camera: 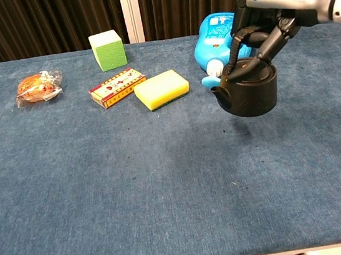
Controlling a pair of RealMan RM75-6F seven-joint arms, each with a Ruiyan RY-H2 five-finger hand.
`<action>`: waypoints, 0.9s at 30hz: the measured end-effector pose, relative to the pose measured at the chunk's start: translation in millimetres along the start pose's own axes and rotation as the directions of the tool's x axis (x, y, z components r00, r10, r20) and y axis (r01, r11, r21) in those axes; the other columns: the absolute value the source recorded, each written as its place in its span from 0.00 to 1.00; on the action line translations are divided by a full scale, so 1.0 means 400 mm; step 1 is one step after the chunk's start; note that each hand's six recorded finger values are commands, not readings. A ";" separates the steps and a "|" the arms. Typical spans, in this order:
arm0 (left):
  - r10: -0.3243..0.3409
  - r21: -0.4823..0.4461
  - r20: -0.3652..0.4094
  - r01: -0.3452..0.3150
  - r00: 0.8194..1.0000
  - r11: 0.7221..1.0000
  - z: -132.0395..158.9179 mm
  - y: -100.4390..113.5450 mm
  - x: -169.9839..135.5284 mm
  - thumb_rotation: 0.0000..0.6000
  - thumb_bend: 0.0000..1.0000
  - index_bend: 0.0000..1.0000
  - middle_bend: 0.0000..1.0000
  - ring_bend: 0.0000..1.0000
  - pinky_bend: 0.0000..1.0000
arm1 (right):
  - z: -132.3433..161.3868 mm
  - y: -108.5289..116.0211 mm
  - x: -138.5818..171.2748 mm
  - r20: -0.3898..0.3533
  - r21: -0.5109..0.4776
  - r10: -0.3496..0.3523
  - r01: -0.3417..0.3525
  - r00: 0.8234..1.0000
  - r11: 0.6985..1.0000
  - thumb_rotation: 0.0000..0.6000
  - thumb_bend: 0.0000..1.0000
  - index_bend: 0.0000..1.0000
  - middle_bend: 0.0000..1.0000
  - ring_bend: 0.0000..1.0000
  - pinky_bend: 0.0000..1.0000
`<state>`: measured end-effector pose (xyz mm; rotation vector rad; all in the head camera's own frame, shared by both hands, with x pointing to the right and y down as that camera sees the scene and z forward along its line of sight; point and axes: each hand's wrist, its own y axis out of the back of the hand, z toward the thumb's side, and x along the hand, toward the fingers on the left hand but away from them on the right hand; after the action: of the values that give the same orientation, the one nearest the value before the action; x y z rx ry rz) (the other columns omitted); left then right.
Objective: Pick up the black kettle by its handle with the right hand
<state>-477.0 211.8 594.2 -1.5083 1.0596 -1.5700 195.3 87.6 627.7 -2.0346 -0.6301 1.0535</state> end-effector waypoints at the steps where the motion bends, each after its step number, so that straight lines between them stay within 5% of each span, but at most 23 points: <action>1: 0.001 0.000 0.000 -0.001 1.000 1.000 0.000 0.001 0.000 1.00 0.02 0.17 0.17 0.10 0.00 | 0.000 0.002 0.003 0.001 0.000 -0.004 0.004 1.000 1.000 0.60 0.00 1.00 1.00 1.00 0.31; 5: 0.002 0.001 0.002 -0.002 1.000 1.000 0.001 0.002 0.000 1.00 0.02 0.17 0.17 0.10 0.00 | -0.001 0.010 0.009 0.002 0.012 -0.025 0.025 1.000 1.000 0.61 0.04 1.00 1.00 1.00 0.36; 8: 0.002 -0.001 0.003 -0.002 1.000 1.000 0.002 0.002 0.000 1.00 0.02 0.17 0.17 0.10 0.00 | 0.006 0.020 0.014 -0.004 0.012 -0.058 0.058 0.998 0.998 0.70 0.33 1.00 1.00 1.00 0.42; 11: 0.003 -0.001 0.005 -0.003 1.000 1.000 0.002 0.002 0.000 1.00 0.02 0.17 0.17 0.10 0.00 | 0.014 0.024 0.020 -0.019 0.011 -0.084 0.085 0.996 0.996 0.70 0.46 1.00 1.00 1.00 0.43; 27: 0.001 -0.006 0.006 -0.001 1.000 1.000 -0.001 -0.003 0.000 1.00 0.02 0.17 0.17 0.10 0.00 | 0.016 0.017 0.033 -0.025 0.025 -0.096 0.097 0.995 0.995 0.74 0.51 1.00 1.00 1.00 0.57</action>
<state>-477.4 212.2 595.2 -1.5150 1.0630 -1.5622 197.7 95.4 613.6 -1.9713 -0.6921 0.9752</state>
